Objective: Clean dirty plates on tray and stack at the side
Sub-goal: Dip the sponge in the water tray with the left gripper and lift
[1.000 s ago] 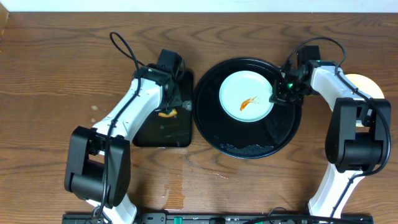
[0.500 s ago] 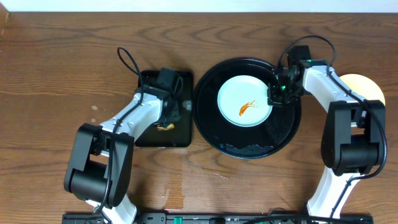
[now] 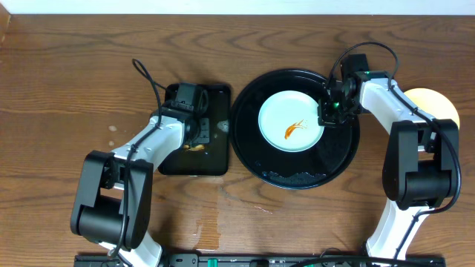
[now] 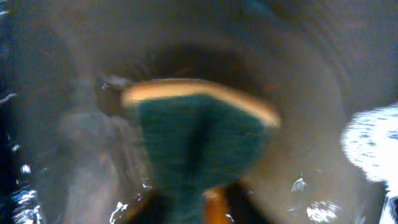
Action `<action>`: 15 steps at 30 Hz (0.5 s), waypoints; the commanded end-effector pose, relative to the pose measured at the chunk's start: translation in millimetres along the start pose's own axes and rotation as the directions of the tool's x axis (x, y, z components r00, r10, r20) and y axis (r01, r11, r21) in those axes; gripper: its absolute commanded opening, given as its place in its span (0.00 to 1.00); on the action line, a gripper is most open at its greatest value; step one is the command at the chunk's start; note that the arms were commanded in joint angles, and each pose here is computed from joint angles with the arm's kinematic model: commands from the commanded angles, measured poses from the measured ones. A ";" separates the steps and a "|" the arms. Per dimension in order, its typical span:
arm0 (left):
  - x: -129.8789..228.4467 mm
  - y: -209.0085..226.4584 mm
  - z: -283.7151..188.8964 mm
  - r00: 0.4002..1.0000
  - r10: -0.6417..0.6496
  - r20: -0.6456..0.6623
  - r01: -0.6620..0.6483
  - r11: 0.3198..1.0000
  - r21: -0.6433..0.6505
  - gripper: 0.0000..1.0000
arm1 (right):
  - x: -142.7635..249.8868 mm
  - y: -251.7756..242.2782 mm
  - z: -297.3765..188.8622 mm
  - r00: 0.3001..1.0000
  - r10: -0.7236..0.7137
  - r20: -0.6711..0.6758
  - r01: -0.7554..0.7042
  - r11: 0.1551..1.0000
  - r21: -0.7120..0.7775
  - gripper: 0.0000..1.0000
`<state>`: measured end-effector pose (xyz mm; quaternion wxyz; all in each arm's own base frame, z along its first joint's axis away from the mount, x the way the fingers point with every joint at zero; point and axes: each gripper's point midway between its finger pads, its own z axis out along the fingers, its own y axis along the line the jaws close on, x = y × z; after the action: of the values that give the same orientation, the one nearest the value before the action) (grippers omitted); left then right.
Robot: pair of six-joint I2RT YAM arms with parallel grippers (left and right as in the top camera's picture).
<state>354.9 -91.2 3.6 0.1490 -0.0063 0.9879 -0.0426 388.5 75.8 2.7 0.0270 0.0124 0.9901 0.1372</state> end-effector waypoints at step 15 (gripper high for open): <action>6.9 -11.9 3.7 0.998 0.064 -0.018 -0.062 0.996 0.068 0.71 | 9.8 -2.6 8.4 0.999 -0.031 -0.036 0.032 0.999 0.035 0.01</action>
<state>355.1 -105.5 5.2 0.1504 0.0322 0.9852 -0.0751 388.4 75.8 2.7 0.0269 0.0122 0.9901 0.1372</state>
